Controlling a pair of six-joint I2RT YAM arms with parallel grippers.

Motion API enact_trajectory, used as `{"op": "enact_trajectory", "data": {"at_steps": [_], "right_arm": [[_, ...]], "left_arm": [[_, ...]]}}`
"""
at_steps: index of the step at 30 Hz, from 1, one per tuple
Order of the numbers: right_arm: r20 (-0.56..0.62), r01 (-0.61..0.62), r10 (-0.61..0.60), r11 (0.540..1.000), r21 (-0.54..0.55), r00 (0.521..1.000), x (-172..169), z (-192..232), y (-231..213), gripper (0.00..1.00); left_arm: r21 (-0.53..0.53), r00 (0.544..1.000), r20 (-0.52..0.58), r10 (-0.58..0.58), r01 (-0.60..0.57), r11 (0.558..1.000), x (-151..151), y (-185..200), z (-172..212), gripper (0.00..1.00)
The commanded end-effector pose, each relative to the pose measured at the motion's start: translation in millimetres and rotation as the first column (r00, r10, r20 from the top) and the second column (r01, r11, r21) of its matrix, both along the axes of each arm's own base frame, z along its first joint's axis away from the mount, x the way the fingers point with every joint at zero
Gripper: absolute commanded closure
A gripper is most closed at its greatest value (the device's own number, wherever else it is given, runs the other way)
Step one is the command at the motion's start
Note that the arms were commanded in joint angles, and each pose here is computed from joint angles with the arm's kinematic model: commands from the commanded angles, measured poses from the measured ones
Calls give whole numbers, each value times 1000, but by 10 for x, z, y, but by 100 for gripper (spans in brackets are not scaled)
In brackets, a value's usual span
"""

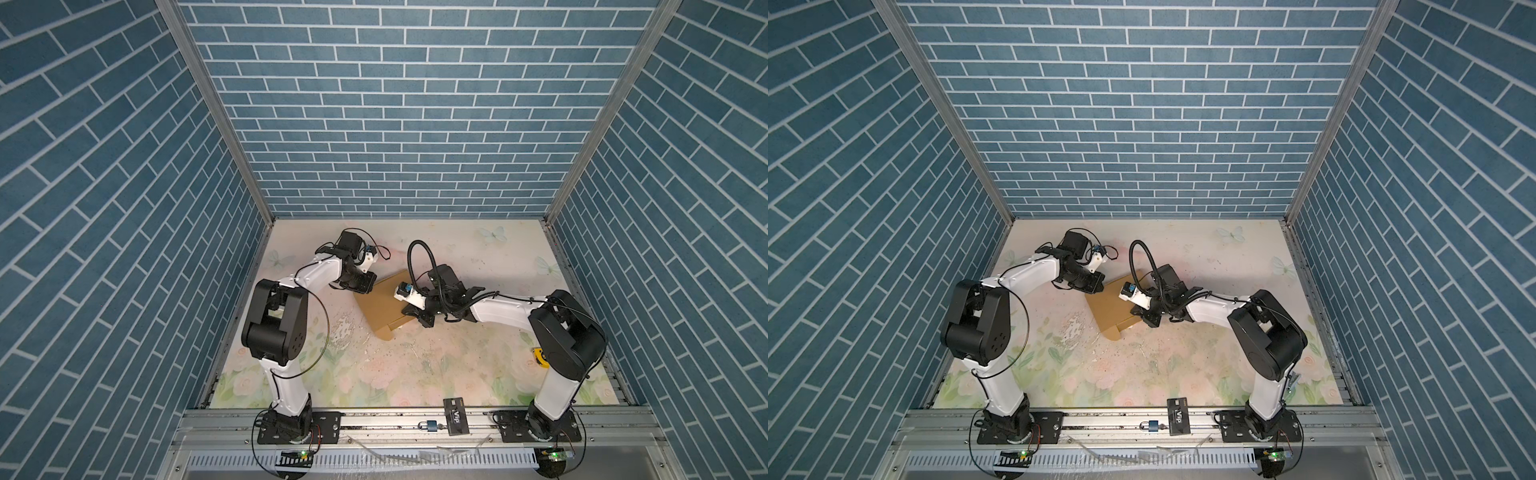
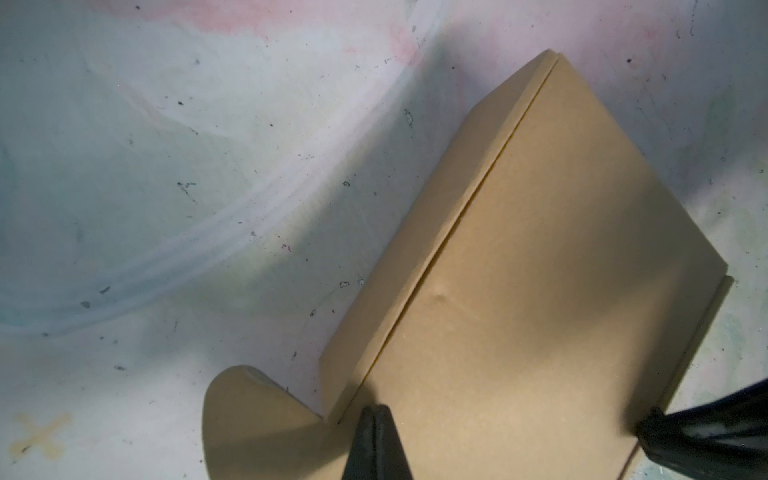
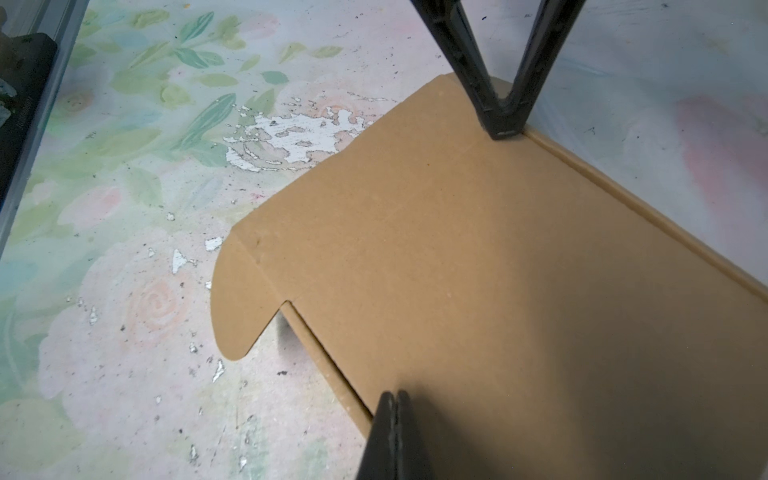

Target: Fold the paper box

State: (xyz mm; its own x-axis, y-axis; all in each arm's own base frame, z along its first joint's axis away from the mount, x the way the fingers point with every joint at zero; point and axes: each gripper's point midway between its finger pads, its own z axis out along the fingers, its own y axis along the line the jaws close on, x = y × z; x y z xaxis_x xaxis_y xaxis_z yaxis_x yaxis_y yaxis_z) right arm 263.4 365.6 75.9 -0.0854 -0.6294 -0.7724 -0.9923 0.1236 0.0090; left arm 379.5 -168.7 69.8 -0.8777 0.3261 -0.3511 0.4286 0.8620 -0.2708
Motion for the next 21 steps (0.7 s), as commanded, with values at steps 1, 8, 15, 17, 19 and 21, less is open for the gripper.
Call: {"op": "enact_trajectory", "data": {"at_steps": [1,8,15,17,19,21], "right_arm": [[30,-17,18,999,-32,999,-1,-3,-78,100],[141,10,-1,998,-57,990,60,310,-247,95],[308,87,-46,989,-120,950,147,409,-524,63],[351,102,-56,988,-115,935,151,449,-577,55],[392,121,-66,985,-119,918,157,490,-638,51],[445,140,-68,982,-130,893,172,506,-721,45]], "left_arm": [[30,999,-40,-9,11,999,-38,26,-110,100],[-9,997,69,-32,33,999,68,-46,358,92],[-51,986,129,-109,116,992,203,-206,505,74],[-50,985,102,-136,141,989,214,-266,494,67],[-54,979,126,-161,169,984,241,-317,530,63],[-58,976,152,-159,169,984,292,-334,535,58]]}}
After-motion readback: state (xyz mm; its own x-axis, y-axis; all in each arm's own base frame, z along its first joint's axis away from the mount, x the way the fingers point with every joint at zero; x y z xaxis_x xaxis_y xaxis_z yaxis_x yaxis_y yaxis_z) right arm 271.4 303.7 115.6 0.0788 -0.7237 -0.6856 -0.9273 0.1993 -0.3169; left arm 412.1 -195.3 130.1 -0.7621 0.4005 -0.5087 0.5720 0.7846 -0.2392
